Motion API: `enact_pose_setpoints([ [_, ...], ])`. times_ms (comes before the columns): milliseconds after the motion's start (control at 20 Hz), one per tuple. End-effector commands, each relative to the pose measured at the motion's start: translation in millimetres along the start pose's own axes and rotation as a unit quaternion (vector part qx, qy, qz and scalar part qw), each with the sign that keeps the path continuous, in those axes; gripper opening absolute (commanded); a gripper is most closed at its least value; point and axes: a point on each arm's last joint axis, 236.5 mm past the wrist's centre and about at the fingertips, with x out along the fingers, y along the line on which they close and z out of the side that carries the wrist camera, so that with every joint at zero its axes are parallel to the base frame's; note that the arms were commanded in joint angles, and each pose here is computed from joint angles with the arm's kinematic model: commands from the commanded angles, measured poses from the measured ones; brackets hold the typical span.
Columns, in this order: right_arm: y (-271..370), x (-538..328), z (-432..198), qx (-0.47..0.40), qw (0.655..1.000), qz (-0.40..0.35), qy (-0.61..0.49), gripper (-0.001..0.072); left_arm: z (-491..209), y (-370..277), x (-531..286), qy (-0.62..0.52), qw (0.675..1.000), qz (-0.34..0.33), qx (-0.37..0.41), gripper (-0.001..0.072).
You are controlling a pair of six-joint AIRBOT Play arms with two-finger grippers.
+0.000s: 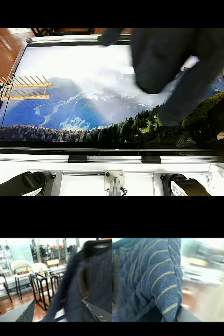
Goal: Fold the shirts.
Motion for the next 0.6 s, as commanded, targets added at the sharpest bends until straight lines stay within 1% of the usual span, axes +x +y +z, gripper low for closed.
enact_pose_setpoints([
  [0,-97,-28,-12,0.005,0.990,-0.135,0.035,0.0097,-3,-1,2,0.004,1.000,0.000,0.001,0.0675],
  [250,-151,-49,-16,-0.012,0.977,-0.210,0.045,0.0097,-3,-1,1,0.004,1.000,0.000,0.000,0.0675],
  [550,-196,-65,-22,-0.005,0.962,-0.269,0.050,0.0097,-3,-1,2,0.004,1.000,0.000,-0.013,0.0674],
])
